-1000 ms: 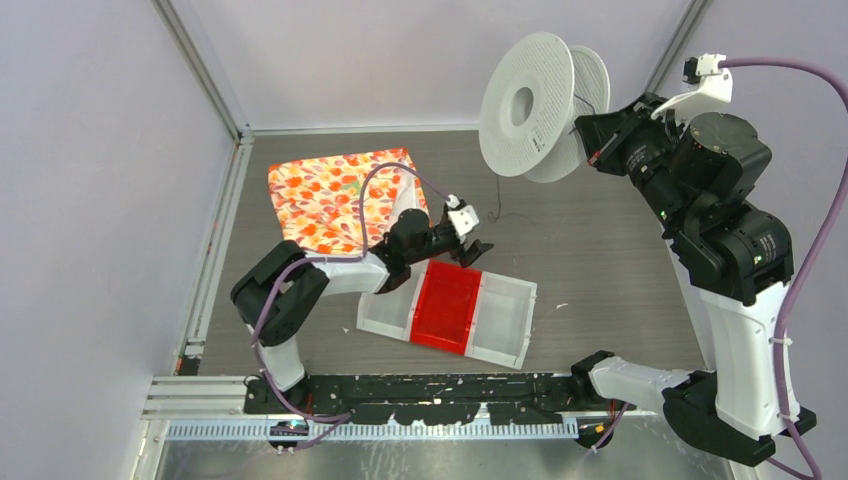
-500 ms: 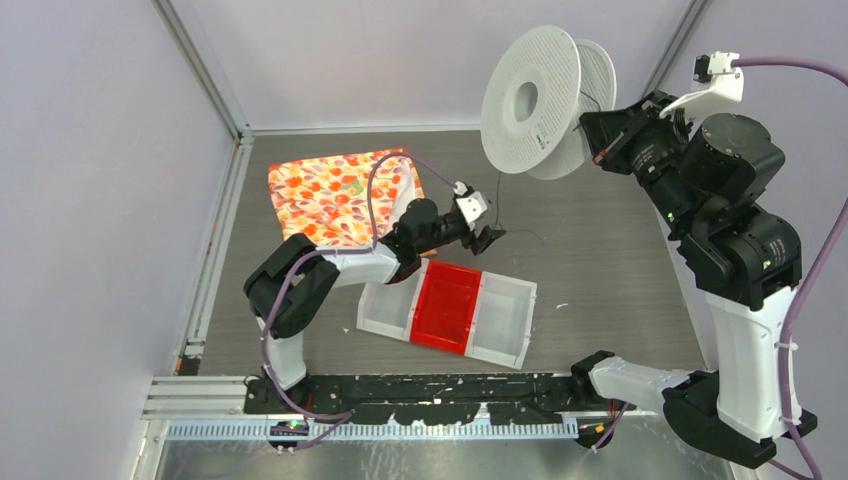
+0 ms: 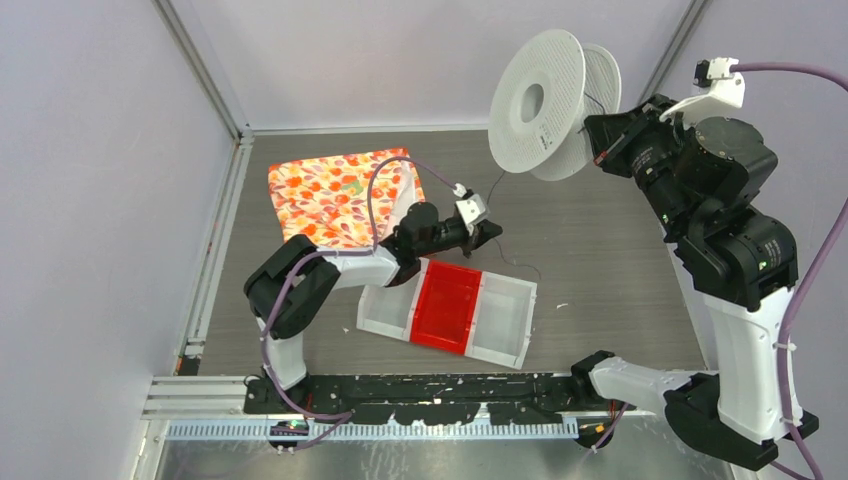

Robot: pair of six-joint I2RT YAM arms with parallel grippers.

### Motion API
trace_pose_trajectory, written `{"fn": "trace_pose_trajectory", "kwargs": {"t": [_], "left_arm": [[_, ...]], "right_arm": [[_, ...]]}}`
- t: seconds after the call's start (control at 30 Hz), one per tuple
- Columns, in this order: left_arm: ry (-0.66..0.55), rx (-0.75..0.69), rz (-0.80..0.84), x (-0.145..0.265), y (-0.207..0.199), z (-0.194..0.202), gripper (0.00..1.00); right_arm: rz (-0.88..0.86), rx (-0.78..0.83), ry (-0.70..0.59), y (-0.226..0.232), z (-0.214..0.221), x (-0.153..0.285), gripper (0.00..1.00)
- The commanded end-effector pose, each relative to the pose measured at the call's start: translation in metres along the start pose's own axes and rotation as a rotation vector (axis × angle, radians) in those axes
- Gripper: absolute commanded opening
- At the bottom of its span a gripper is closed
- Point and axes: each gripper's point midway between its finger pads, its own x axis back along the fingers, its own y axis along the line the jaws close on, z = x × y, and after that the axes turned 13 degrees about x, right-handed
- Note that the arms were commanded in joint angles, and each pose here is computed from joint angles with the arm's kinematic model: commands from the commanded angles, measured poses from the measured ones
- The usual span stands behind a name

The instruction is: Wrap the cables

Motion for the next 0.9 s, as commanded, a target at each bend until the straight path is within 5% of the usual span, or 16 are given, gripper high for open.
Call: {"fn": "trace_pose_trajectory", "kwargs": {"t": [0.0, 0.33, 0.5, 0.87], "left_arm": [[-0.076, 0.099, 0.107, 0.013, -0.043, -0.036, 0.00], [-0.037, 0.285, 0.150, 0.042, -0.094, -0.071, 0.00], [0.112, 0.436, 0.134, 0.057, -0.110, -0.079, 0.00], [0.174, 0.464, 0.249, 0.099, -0.154, -0.136, 0.00]], "right_arm": [[0.097, -0.098, -0.167, -0.016, -0.036, 0.002, 0.01], [0.282, 0.011, -0.095, -0.042, -0.003, -0.036, 0.01], [0.361, 0.088, -0.043, -0.055, 0.017, -0.049, 0.00], [0.429, 0.202, 0.099, -0.066, 0.069, -0.080, 0.01]]}}
